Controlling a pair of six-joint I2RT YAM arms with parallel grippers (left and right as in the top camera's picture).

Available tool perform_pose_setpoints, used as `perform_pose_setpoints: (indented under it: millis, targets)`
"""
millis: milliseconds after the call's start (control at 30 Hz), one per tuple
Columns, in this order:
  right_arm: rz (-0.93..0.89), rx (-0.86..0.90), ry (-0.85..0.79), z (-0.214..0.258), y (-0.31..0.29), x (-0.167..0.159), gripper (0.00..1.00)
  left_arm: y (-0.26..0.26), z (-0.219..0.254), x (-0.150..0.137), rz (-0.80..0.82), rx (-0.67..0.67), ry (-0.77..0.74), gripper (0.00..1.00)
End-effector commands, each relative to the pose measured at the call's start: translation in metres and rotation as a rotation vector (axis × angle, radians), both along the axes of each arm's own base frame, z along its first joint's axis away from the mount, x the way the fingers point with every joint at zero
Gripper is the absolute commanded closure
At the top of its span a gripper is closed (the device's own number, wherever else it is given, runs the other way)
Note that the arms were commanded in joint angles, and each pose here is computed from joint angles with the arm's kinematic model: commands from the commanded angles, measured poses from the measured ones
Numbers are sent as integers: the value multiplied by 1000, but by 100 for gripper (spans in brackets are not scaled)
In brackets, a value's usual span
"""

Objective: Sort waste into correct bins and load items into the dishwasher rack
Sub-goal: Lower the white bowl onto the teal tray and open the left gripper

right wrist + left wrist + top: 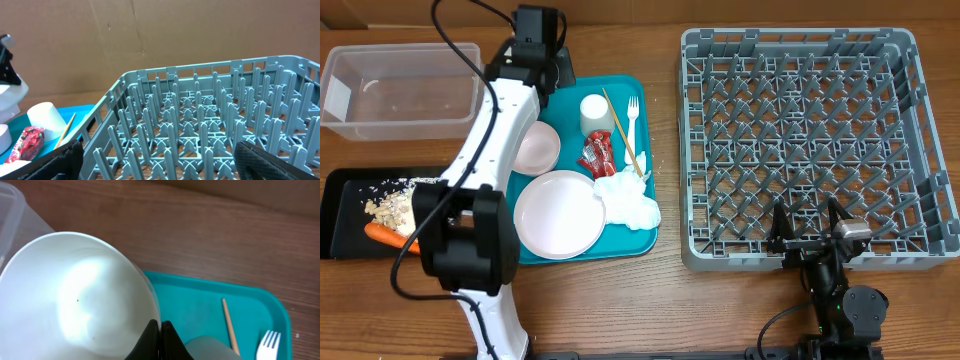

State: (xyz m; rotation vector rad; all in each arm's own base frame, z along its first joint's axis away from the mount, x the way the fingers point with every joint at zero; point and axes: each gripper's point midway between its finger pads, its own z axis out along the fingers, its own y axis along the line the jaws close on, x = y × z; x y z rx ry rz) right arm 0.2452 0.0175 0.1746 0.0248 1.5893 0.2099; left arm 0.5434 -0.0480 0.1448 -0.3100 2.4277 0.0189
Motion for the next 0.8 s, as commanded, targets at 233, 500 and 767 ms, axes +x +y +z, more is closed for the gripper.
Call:
perform_pose_setpoints:
  millis: [233, 500, 767]
  targets:
    - [-13, -7, -3, -2, -3, 0, 0, -4, -39, 3, 26, -16, 67, 96]
    - [-13, -7, -3, -2, -3, 0, 0, -4, -46, 3, 29, -20, 81, 94]
    - [-13, -7, -3, -2, -3, 0, 0, -4, -48, -1, 29, -16, 100, 80]
